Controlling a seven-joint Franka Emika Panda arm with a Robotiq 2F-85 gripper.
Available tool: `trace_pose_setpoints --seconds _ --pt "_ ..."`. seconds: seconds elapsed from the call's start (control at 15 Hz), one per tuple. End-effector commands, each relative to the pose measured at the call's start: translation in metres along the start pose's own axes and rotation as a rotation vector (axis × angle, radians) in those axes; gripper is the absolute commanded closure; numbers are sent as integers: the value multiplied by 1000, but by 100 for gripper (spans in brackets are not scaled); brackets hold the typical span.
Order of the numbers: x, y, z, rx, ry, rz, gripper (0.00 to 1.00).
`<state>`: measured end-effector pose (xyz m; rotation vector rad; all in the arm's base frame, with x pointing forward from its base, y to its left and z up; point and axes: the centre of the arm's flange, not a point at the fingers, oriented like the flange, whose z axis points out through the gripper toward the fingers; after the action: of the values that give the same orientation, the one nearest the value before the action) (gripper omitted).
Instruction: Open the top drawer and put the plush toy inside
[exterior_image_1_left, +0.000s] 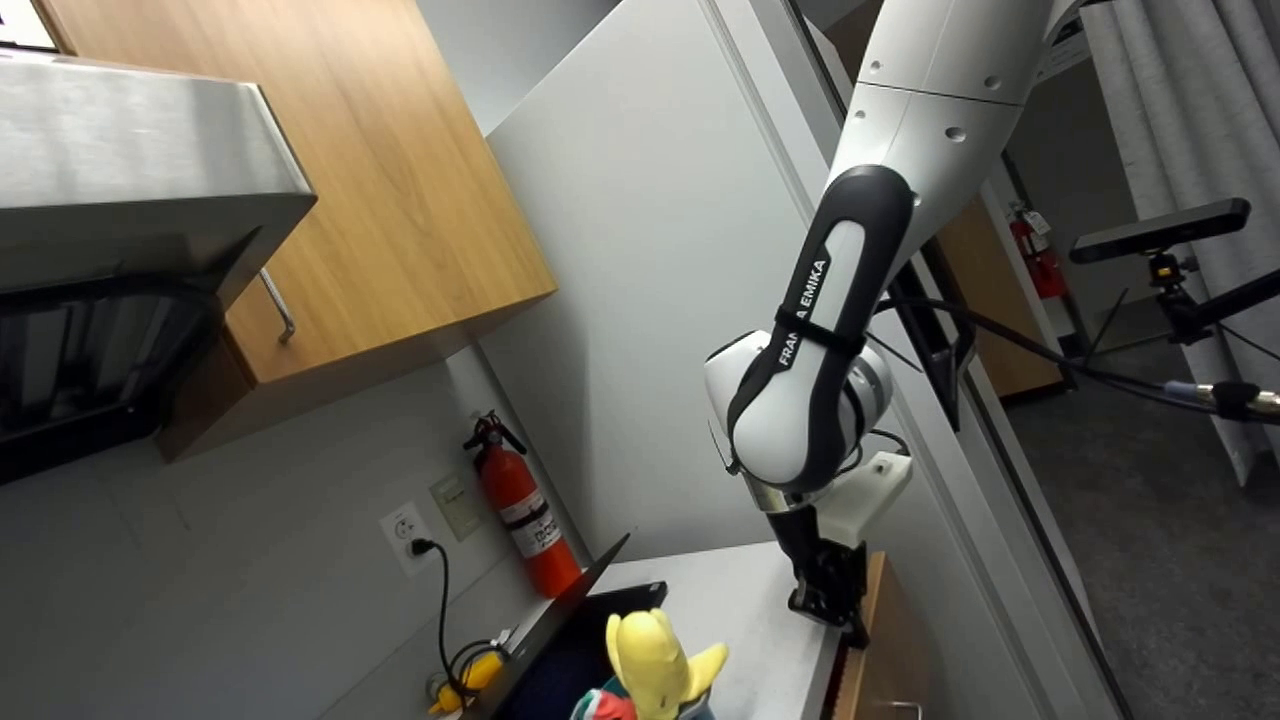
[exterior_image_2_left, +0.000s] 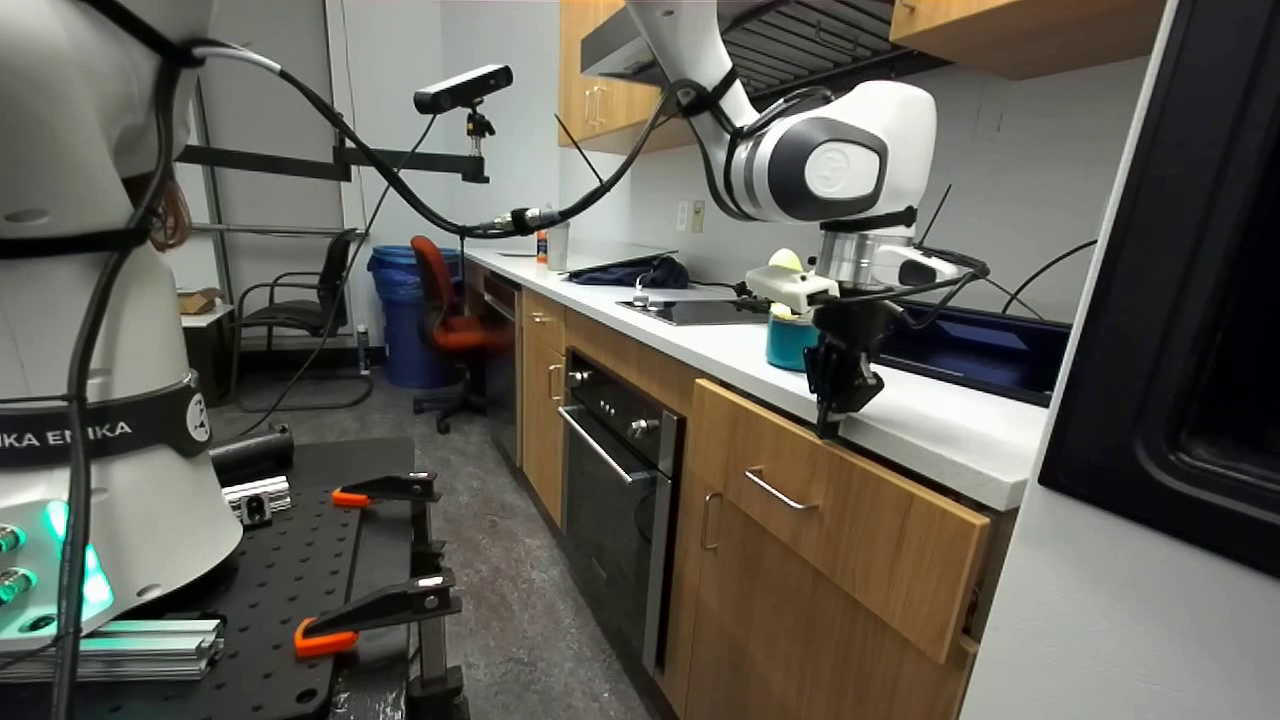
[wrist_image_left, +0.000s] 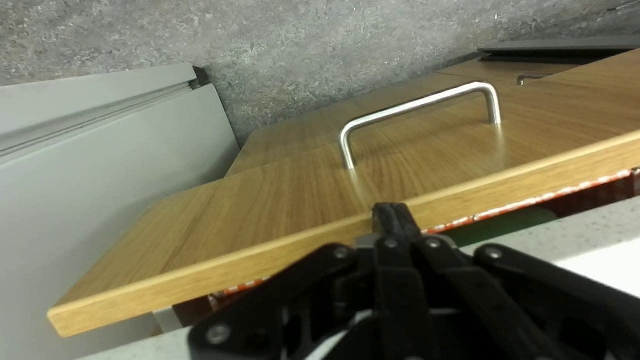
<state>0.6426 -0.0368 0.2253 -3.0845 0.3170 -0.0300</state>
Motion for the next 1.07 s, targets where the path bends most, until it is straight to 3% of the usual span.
trace_pose_setpoints --seconds 0.0,0.53,1.0 --pt "16 0 5 -20 -19 19 100" --pt "14 9 13 -29 -74 34 100" --pt "-28 32 10 -44 -209 118 100"
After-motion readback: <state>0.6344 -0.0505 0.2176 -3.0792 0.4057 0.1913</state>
